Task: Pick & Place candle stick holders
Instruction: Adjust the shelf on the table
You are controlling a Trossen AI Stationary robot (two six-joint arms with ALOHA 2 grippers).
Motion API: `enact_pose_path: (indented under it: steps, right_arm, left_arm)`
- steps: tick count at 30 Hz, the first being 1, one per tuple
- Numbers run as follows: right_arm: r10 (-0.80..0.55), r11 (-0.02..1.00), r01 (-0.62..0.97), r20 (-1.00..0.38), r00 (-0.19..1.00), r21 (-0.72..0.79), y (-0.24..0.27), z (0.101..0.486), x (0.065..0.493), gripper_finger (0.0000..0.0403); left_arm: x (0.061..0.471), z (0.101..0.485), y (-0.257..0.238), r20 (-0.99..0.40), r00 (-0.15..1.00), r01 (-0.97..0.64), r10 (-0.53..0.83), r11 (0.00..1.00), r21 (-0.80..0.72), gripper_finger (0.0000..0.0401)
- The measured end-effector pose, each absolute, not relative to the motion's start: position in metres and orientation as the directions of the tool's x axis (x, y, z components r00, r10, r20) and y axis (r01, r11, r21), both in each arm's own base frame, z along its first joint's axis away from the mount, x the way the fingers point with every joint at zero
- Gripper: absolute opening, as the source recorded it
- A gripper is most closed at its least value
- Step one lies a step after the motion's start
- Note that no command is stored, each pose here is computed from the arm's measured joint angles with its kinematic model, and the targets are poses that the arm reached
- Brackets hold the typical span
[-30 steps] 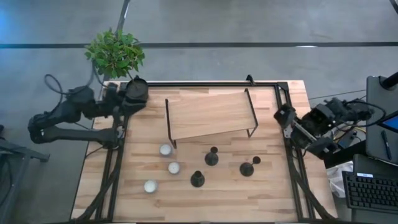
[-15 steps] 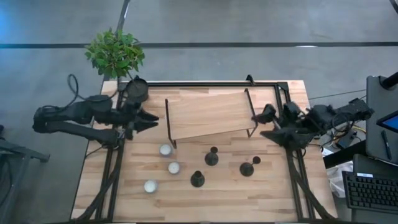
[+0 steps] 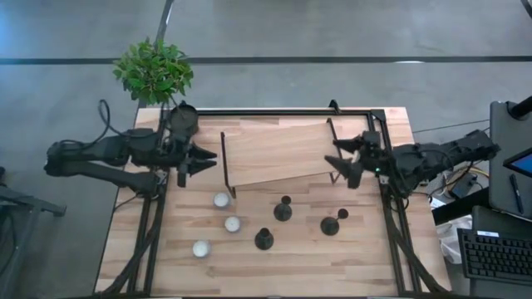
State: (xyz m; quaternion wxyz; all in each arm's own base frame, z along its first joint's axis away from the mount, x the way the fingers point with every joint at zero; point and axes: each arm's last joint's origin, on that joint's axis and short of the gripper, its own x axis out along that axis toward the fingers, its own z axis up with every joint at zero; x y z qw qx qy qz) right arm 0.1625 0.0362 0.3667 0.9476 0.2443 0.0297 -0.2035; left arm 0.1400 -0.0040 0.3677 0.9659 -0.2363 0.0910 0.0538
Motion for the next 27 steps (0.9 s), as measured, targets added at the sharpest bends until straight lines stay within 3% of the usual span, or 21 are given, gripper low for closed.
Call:
enact_pose_path:
  steps: [7, 12, 15, 23, 27]
  right_arm:
    - [-0.426, 0.671, 0.56, -0.366, 0.827, 0.486, 0.026, 0.38, 0.136, 0.0366]
    - [-0.224, 0.665, 0.523, -0.525, 0.821, 0.534, 0.031, 0.373, 0.134, 0.0366]
    - [-0.157, 0.689, 0.495, -0.557, 0.815, 0.529, 0.036, 0.364, 0.142, 0.0366]
    - [-0.235, 0.666, 0.598, -0.634, 0.737, 0.447, 0.035, 0.345, 0.148, 0.0366]
    - [-0.233, 0.708, 0.578, -0.638, 0.734, 0.405, 0.036, 0.342, 0.15, 0.0366]
  left_arm:
    - [0.139, 0.367, -0.003, -0.207, 0.974, -0.18, 0.096, 0.881, -0.438, 0.0149]
    - [0.135, 0.368, -0.001, -0.2, 0.967, -0.23, 0.161, 0.887, -0.4, 0.0149]
    - [0.133, 0.369, 0.0, -0.193, 0.96, -0.262, 0.202, 0.89, -0.373, 0.0149]
    - [0.129, 0.37, 0.001, -0.178, 0.957, -0.282, 0.23, 0.885, -0.371, 0.0149]
    - [0.129, 0.37, 0.002, -0.177, 0.957, -0.282, 0.231, 0.885, -0.37, 0.0149]
